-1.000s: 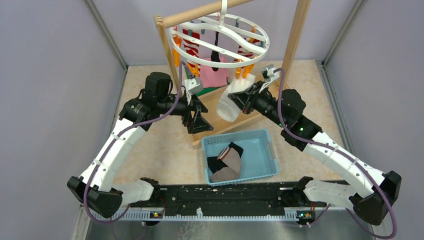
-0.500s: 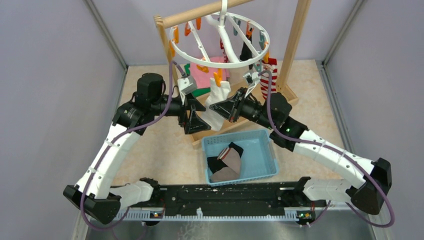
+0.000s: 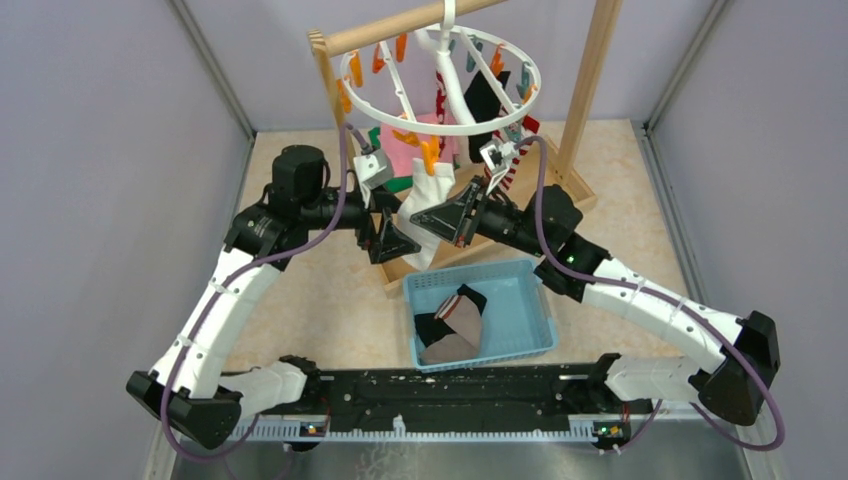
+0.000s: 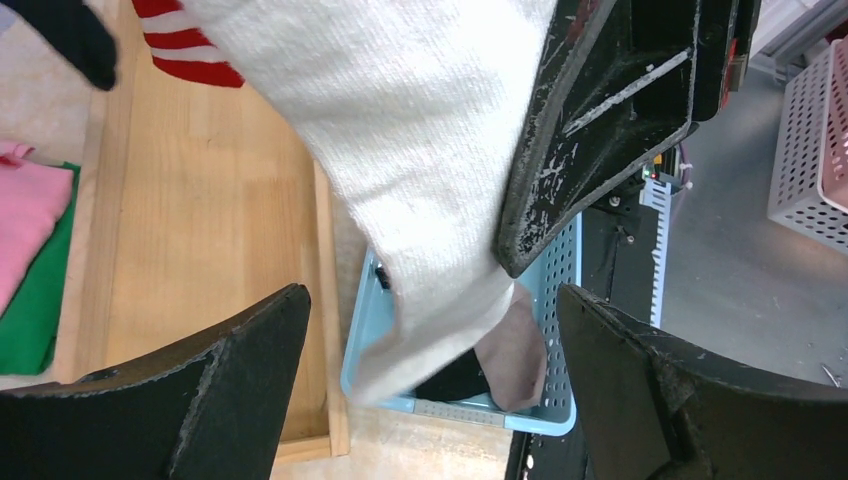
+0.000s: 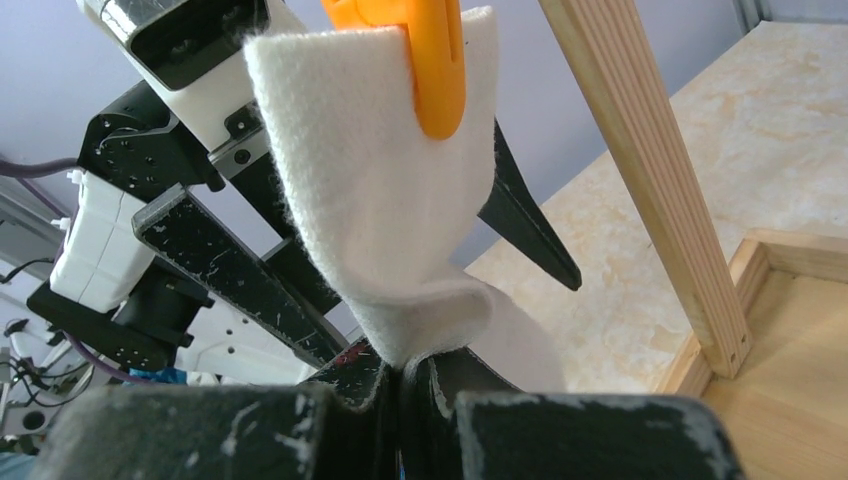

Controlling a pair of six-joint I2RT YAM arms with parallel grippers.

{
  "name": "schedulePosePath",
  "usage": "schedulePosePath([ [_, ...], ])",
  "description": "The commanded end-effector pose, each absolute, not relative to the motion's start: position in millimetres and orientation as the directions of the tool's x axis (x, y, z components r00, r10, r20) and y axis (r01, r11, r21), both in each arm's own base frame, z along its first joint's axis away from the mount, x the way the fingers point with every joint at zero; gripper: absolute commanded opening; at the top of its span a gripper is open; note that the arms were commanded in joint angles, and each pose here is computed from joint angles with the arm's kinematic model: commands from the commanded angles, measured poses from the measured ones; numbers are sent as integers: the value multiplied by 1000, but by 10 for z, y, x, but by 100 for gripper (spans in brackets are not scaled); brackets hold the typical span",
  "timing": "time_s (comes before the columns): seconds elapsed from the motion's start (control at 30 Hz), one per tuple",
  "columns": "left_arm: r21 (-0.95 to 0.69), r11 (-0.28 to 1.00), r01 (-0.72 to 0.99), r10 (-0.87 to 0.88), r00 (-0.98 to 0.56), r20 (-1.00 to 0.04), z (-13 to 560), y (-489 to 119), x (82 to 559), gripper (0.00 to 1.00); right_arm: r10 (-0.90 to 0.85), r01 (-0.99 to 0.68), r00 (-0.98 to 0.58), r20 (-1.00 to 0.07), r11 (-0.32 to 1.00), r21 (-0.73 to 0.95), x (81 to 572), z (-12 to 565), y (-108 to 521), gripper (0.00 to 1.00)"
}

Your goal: Remove the socks clipped to the hanger

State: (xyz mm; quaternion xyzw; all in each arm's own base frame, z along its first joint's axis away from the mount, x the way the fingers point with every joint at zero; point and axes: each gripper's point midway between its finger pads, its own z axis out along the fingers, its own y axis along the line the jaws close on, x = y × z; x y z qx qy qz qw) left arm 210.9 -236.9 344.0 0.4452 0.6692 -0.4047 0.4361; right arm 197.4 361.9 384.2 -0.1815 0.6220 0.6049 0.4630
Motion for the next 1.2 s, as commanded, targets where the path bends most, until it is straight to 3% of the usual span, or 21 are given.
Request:
schedulePosePath([
  [0.0, -69, 293, 953, 216, -137, -967, 3611, -2297, 2084, 99, 348, -811, -494, -796, 146, 567, 1863, 4069, 3626, 0],
  [0.23, -108, 228, 968, 206, -156, -966, 3643, -2310, 1965, 99, 347, -808, -511, -787, 119, 577, 1818, 4099, 3631, 0],
  [0.27, -128, 199, 971, 197, -168, -966, 3634, -2340, 1934, 95, 350, -808, -514, -783, 110, 579, 1814, 4117, 3638, 0],
  [0.33, -170, 154, 973, 185, -198, -963, 3617, -2386, 1886, 82, 361, -805, -522, -773, 92, 586, 1814, 4157, 3655, 0],
  [0.4, -194, 141, 971, 188, -219, -958, 3608, -2407, 1889, 62, 368, -803, -527, -766, 79, 591, 1814, 4204, 3668, 4],
  [0.57, -185, 157, 970, 175, -212, -962, 3645, -2412, 1931, 12, 381, -800, -530, -758, 74, 596, 1822, 4281, 3665, 20],
  [0.63, -178, 179, 968, 170, -209, -963, 3656, -2405, 1957, 0, 385, -799, -528, -757, 77, 596, 1830, 4302, 3663, 27],
  [0.77, -166, 207, 964, 162, -201, -966, 3651, -2384, 1981, 0, 420, -772, -468, -778, 235, 591, 2047, 4344, 3530, 57],
  [0.9, -167, 218, 962, 160, -204, -966, 3612, -2375, 1981, 0, 475, -754, -339, -812, 379, 537, 2231, 4514, 3291, 71],
  [1.17, -191, 223, 956, 160, -229, -960, 3564, -2379, 1981, 0, 448, -750, -224, -866, 488, 446, 2392, 4775, 3337, 77],
])
